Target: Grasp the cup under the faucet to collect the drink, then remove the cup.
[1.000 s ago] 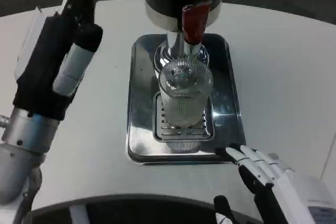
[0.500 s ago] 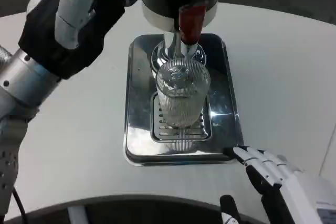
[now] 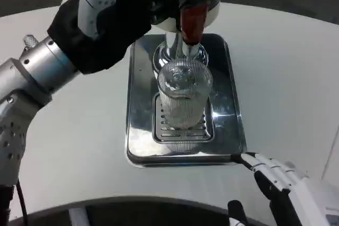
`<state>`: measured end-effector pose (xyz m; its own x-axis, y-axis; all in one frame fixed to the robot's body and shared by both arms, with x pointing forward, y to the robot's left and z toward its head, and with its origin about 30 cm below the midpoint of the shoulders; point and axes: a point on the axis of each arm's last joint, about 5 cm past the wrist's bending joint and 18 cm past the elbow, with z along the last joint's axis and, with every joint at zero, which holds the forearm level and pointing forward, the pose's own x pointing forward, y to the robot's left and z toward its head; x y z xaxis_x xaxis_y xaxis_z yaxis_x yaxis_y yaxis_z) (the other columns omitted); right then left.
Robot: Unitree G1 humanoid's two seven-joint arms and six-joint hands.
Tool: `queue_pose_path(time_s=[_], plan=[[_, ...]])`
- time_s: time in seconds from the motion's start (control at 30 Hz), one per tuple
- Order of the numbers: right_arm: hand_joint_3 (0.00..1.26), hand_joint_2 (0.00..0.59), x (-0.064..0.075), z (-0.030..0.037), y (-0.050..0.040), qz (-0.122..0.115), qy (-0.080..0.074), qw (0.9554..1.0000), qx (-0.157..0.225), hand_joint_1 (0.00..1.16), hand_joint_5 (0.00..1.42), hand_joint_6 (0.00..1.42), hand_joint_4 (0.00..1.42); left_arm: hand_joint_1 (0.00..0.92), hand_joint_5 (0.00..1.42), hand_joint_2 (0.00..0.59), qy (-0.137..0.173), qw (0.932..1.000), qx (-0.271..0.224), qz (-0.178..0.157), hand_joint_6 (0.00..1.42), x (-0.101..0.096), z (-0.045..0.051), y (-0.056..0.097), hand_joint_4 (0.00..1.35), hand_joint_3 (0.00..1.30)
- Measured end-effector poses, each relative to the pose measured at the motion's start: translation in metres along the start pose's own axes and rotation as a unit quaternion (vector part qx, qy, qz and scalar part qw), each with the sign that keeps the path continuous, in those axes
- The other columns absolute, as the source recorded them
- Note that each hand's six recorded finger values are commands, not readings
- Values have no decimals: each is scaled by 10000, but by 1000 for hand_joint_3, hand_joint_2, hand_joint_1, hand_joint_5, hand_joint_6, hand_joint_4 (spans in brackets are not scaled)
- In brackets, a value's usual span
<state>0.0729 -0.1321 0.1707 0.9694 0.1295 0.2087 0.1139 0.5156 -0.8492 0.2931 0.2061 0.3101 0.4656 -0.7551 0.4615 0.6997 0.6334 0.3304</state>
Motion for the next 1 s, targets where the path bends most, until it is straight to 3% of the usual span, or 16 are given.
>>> queue_pose_path(time_s=[0.3,0.57,0.8,1.0], plan=[[219,520,-27,-5,-38,-99,63,9999,-2,489,159,164,161,0,5,45,320,9993,-130,-123,0,53,-94,116,0,0],[219,519,-43,-6,-35,-79,104,9999,22,485,172,176,164,0,35,43,432,9979,-413,-251,17,57,-190,108,0,0],[219,519,-52,-4,-32,-55,120,9999,36,483,176,193,164,0,43,41,600,9973,-239,-348,20,55,-184,111,0,0],[219,519,-48,7,-27,-72,118,9999,81,482,183,207,164,0,46,38,767,9951,342,-525,22,73,-102,101,0,0]])
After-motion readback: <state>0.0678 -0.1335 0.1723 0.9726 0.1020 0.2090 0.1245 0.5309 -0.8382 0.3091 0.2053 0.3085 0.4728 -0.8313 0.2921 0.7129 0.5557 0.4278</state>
